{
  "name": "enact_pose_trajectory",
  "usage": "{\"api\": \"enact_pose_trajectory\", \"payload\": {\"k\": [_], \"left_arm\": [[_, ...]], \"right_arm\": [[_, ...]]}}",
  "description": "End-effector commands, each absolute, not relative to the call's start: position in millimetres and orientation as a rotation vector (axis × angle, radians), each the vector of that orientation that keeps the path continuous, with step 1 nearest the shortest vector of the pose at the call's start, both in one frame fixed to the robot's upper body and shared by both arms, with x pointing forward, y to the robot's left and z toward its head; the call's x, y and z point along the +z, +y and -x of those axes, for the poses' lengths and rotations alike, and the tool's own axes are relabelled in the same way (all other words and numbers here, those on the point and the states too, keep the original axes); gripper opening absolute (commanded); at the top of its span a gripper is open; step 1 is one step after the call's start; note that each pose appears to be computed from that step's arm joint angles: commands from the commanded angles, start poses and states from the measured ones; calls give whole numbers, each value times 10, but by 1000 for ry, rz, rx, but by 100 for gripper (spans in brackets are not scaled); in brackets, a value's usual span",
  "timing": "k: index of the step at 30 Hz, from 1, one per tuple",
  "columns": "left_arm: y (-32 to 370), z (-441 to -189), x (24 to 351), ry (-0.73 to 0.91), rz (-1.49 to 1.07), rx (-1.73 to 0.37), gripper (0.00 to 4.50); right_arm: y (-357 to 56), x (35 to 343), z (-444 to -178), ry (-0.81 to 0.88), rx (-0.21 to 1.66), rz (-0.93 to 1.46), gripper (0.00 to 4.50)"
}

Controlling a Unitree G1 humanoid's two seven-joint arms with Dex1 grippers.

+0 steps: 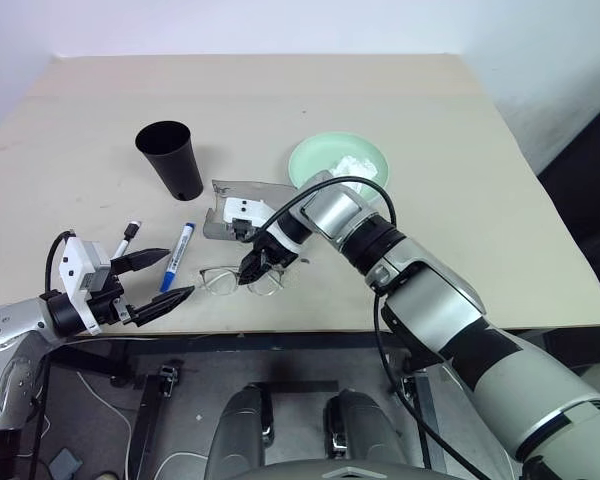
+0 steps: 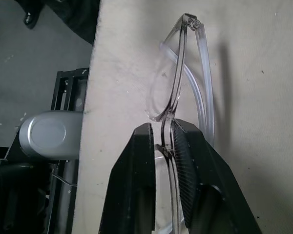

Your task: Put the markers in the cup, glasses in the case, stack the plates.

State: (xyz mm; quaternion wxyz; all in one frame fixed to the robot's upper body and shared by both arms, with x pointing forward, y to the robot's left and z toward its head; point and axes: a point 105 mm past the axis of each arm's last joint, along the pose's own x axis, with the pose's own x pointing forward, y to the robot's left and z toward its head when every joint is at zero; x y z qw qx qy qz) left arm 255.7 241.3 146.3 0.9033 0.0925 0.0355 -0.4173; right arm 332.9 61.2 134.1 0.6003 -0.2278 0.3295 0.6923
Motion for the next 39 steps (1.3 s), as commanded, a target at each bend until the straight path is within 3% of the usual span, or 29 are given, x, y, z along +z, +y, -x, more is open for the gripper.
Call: {"api": "enact_pose_trajectory", "payload": {"k": [1,3,4,14,21,25,34,39], "left_arm": [[2398,-2567,1500,47,-213,-863,450],[2404,-2570,1497,47,-211,-861,450],[2410,-2572,1498,46,-210,-859,450],[2453,-2589,1499,41,-205,-844,450],[2514,-2582,1503,29,-192,-809,450],[2518,-2574,1493,28,-191,-805,450],[2514,-2556,1506,17,-198,-789,450],[2527,-2510,1475,20,-199,-775,450]], "right_arm": [[685,1454,-3338,713,1613,554,55],[694,1496,-3341,704,1618,543,6],[695,1525,-3342,697,1622,539,2],[573,1961,-3362,543,1696,515,2],[459,2404,-3749,262,1504,494,2],[475,2497,-3882,172,1433,494,2],[578,2212,-4054,151,1289,623,2],[618,2038,-4022,173,1308,697,2]]}}
